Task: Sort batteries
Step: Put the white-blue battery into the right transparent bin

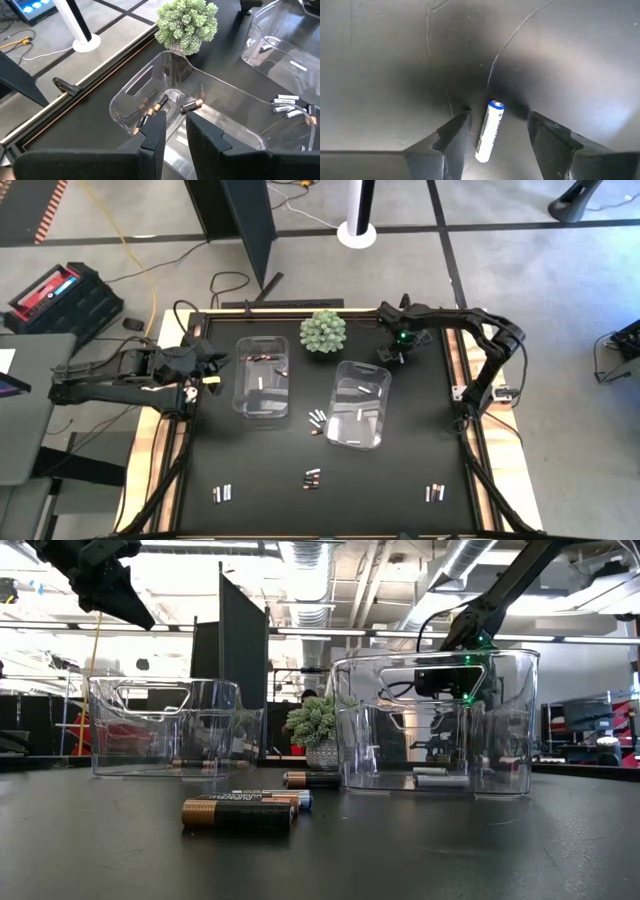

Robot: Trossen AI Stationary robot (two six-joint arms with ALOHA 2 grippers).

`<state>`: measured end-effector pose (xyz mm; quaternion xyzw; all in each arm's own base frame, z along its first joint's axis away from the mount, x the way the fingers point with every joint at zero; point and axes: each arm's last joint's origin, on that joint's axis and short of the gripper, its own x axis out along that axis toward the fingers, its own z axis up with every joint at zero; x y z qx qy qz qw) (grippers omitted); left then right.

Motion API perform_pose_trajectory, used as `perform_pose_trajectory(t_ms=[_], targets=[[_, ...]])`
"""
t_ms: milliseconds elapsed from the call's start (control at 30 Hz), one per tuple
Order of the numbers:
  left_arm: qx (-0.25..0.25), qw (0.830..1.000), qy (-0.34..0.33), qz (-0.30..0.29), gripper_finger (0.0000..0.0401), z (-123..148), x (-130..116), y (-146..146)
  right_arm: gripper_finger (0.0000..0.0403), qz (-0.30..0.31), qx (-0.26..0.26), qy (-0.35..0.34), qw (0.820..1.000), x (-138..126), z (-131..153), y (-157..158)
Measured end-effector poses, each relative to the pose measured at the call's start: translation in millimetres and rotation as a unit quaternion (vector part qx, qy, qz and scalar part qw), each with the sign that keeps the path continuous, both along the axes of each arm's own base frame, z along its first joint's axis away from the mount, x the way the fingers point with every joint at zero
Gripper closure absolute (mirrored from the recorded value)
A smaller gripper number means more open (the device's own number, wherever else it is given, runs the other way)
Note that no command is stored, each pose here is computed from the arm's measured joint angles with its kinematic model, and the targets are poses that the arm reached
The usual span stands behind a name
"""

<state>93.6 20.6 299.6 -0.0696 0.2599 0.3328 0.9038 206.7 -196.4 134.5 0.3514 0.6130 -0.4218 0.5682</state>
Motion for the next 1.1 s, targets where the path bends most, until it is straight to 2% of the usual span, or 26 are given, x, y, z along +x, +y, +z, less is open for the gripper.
perform_pose_trajectory(t_ms=[100,367,500,767,1100], targets=[[0.000,1.000,0.000,0.000,0.0328,-0.1,0.0,0.0,0.0216,0.003,0.005,-0.001,1.000,2.0,-1.3,1.8],[0.000,1.000,0.000,0.000,0.0328,0.0,0.0,0.0,0.0346,0.019,0.007,-0.008,1.000,5.2,1.5,7.3],[0.000,1.000,0.000,0.000,0.0328,0.0,0.0,0.0,0.0383,0.030,0.010,-0.008,0.999,5.0,1.6,7.7],[0.000,1.000,0.000,0.000,0.0328,-0.1,0.0,0.0,0.0382,0.036,0.009,-0.024,0.999,-4.4,20.0,12.4],[-0.010,1.000,-0.009,0.008,0.0328,0.0,0.0,0.0,0.0379,0.017,-0.060,-0.088,0.994,-30.5,85.8,28.8]])
